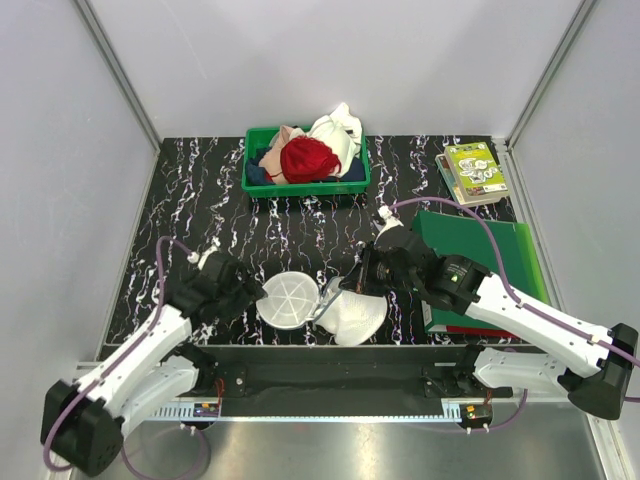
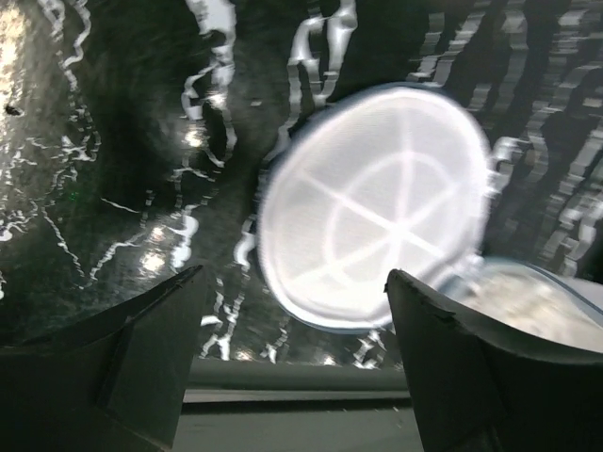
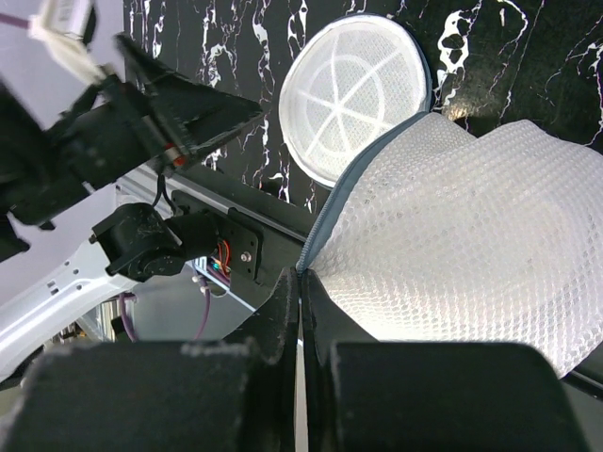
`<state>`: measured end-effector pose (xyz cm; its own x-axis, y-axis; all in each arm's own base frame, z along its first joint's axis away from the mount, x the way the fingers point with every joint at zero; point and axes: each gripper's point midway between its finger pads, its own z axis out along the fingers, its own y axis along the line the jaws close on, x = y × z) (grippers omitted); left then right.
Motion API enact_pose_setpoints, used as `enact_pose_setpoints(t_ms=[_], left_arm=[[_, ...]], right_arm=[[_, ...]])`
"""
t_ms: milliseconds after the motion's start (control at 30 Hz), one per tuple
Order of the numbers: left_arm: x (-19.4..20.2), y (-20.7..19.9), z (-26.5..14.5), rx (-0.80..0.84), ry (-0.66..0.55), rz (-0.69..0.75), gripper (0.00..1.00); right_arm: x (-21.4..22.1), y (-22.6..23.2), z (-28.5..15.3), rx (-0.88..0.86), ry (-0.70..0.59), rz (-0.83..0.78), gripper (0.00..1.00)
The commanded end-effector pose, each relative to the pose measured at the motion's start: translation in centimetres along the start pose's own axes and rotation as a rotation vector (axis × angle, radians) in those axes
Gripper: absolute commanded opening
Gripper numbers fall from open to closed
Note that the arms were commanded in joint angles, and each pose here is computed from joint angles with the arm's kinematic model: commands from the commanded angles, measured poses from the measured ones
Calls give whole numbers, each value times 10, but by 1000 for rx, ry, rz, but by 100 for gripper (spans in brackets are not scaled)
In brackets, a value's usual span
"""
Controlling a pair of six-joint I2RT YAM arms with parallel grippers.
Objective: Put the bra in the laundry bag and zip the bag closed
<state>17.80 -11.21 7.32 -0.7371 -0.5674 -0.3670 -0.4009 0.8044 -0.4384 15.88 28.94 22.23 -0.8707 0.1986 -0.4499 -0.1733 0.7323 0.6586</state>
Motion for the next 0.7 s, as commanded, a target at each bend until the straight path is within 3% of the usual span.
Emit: enact_pose_setpoints(t_ms=[0, 267, 367, 467, 533, 633, 667], left_arm=[[4, -6, 21, 16, 31, -17, 76], [23, 9, 41, -18, 83, -74, 63], [21, 1, 49, 18, 78, -67, 54], [24, -6, 55, 32, 107, -53, 42], [21, -9, 57, 31, 101, -41, 25], [-3, -18, 46, 43, 18, 14, 0], [-11, -14, 38, 10, -14, 56, 0]], right_arm=[[-9, 2, -5, -16, -45, -8, 0], [-9, 4, -2, -21, -43, -15, 0], [-9, 5, -1, -21, -41, -13, 0], [-9, 4, 0, -21, -41, -17, 0], [-10, 3, 0, -16, -45, -16, 0], [-8, 0, 2, -10, -40, -20, 0], [-7, -2, 2, -5, -41, -25, 0]])
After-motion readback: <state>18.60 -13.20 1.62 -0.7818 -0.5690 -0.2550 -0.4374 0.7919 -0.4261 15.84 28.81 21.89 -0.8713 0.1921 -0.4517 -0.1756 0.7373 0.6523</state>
